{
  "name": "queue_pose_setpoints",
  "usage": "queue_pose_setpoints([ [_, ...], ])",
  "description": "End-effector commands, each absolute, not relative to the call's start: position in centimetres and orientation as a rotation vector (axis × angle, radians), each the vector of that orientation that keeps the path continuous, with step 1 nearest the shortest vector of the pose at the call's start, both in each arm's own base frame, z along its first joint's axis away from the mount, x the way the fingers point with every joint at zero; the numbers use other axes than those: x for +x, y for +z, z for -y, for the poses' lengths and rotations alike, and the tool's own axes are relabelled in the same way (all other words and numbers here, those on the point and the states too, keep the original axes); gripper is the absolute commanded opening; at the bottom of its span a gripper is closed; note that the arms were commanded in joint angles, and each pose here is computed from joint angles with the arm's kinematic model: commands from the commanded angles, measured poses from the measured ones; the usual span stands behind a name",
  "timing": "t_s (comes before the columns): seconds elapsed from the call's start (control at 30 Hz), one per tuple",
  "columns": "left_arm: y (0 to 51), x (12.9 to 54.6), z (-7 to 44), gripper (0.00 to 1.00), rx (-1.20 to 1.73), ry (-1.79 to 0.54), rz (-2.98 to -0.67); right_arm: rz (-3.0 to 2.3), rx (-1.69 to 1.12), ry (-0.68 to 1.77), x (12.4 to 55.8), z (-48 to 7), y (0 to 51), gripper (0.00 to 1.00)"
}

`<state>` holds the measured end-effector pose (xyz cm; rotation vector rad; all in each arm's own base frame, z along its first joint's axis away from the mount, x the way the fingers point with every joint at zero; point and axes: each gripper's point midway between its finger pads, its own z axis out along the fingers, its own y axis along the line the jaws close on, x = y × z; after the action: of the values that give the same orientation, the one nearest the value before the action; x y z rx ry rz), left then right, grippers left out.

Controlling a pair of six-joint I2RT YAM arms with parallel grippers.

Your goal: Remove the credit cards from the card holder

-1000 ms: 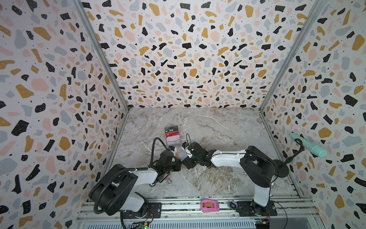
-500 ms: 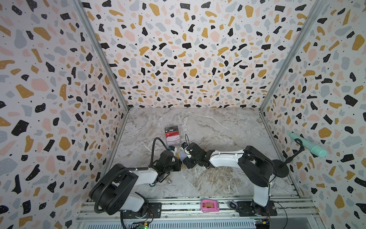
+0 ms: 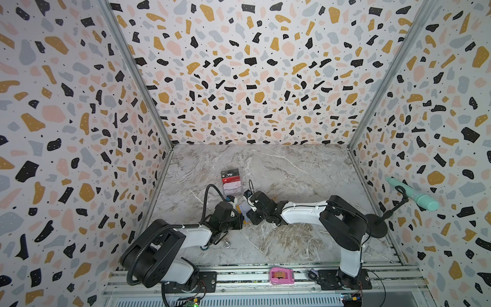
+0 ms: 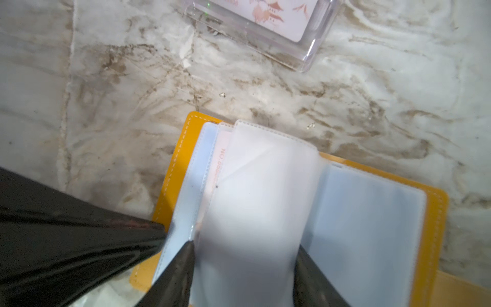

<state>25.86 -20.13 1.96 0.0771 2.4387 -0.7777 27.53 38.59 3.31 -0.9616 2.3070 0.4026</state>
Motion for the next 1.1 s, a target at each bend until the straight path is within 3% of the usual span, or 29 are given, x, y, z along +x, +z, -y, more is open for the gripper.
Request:
queue_pose_setpoints([
  [0.0, -2.1, 22.8, 18.2, 0.00, 0.081, -0.671, -2.620, -2.334, -0.966, 0.338, 27.3, -37.6, 3.2, 0.55],
  [1.07, -1.9, 22.9, 17.9, 0.00, 0.119, -0.626, -2.627, -2.351, -0.744, 0.245, 30.3, -32.1, 5.5, 0.47],
])
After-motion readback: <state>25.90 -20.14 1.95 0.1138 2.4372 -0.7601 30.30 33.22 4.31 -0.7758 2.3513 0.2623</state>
